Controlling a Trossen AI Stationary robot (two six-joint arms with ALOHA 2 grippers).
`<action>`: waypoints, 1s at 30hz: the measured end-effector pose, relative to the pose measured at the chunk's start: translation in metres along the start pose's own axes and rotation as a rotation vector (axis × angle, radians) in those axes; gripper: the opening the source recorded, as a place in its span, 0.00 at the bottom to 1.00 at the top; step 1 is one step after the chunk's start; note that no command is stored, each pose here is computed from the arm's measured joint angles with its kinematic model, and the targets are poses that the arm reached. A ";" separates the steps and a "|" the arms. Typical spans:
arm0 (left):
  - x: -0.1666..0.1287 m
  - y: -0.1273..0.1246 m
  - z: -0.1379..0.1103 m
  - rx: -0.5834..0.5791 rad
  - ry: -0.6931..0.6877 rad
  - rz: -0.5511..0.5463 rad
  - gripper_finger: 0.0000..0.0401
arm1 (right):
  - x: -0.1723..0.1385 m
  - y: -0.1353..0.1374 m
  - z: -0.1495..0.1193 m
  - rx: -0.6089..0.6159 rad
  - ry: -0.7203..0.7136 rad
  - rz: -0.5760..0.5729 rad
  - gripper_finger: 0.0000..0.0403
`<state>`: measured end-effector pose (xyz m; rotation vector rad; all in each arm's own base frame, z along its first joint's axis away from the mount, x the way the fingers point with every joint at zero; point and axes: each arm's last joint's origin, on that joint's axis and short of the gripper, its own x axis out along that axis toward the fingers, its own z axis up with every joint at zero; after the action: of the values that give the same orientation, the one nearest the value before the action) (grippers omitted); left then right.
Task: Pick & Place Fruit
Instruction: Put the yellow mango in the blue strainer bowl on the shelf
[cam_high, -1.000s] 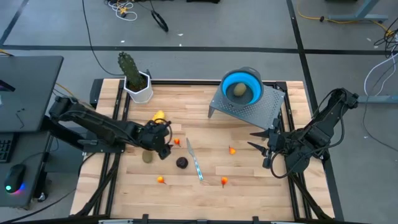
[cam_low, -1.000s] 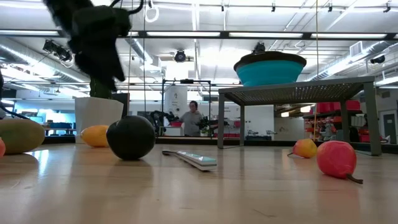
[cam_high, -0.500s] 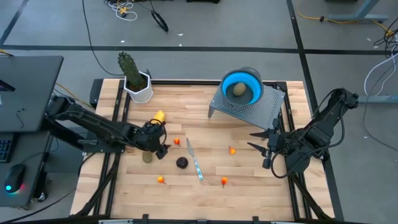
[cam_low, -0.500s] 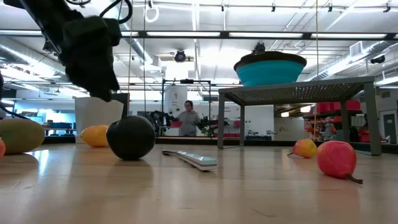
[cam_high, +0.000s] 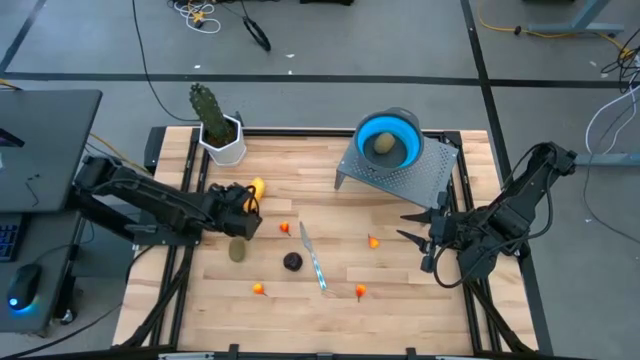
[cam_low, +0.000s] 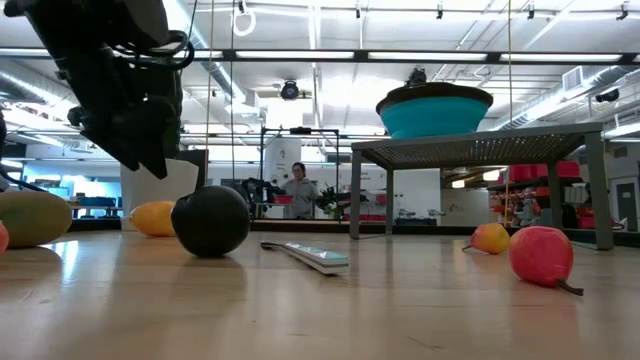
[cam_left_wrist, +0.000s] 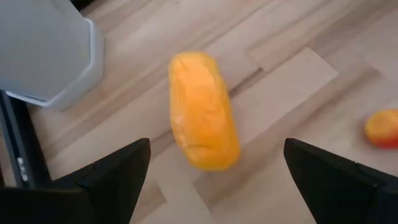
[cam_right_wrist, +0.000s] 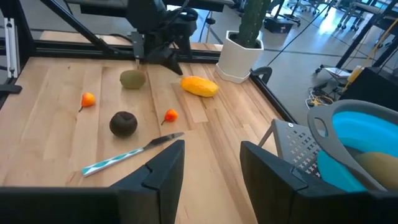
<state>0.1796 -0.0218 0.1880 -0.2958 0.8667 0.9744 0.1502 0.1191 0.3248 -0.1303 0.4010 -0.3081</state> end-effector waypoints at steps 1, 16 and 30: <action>0.001 0.000 0.002 0.002 0.000 0.001 0.94 | 0.000 0.000 0.000 0.000 0.000 -0.001 0.42; 0.055 0.019 0.007 -0.078 0.060 -0.049 1.00 | 0.000 0.000 0.000 -0.004 0.002 -0.001 0.42; 0.093 0.035 -0.002 -0.145 0.024 -0.086 0.99 | 0.000 0.000 0.000 -0.023 0.001 -0.002 0.42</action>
<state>0.1750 0.0518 0.1213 -0.4658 0.8005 0.9561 0.1500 0.1189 0.3245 -0.1525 0.4059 -0.3056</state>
